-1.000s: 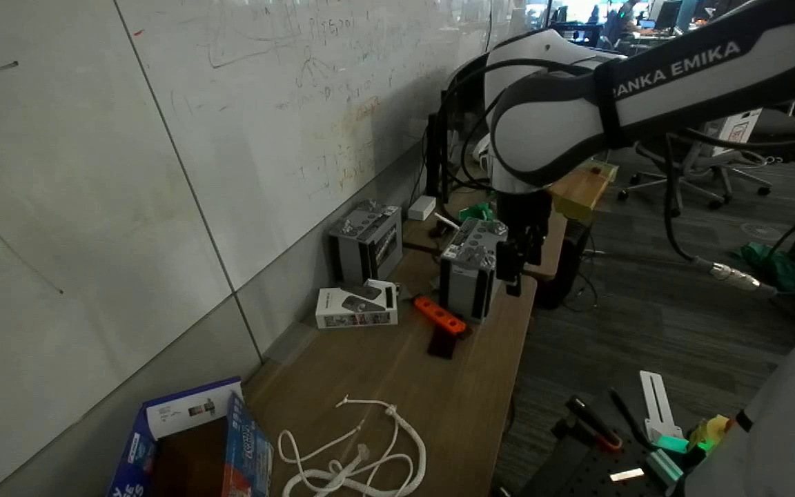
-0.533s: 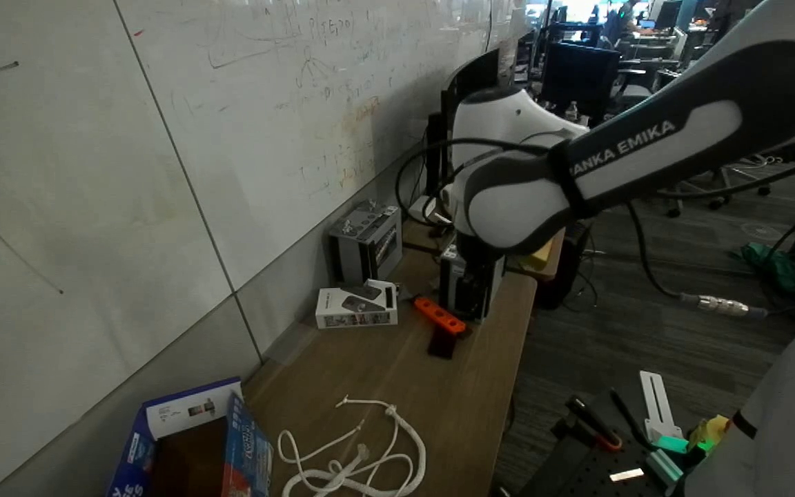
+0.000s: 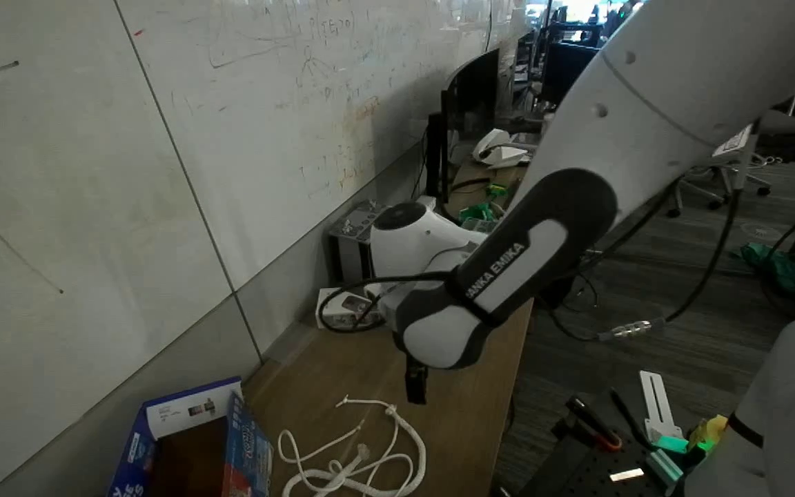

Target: Pick up the ropes from the table and put them in the box

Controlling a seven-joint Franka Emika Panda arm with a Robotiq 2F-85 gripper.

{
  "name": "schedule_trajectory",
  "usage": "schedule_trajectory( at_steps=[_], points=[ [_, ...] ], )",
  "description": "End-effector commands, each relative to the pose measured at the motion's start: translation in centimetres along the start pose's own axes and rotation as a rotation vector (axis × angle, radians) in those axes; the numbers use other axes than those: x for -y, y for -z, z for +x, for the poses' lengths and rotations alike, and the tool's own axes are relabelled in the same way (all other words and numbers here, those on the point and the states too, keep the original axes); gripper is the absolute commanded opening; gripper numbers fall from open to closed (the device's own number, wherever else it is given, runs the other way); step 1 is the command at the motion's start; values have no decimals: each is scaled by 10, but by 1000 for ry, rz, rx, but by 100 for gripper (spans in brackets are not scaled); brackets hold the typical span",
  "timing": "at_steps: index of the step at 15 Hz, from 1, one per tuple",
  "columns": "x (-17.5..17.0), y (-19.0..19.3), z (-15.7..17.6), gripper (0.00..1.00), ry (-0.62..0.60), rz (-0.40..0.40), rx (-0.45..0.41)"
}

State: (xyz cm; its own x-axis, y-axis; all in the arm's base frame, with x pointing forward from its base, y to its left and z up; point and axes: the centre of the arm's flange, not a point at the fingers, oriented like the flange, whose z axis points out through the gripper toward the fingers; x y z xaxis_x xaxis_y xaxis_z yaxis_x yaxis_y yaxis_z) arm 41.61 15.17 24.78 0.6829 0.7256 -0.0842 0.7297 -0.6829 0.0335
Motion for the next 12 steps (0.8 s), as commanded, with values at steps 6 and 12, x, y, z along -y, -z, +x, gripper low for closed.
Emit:
schedule_trajectory(
  at_steps=[6, 12],
  points=[
    [16, -80, 100, 100, 203, -16, 42],
    [31, -123, 133, 100, 218, -23, 5]
  ],
)
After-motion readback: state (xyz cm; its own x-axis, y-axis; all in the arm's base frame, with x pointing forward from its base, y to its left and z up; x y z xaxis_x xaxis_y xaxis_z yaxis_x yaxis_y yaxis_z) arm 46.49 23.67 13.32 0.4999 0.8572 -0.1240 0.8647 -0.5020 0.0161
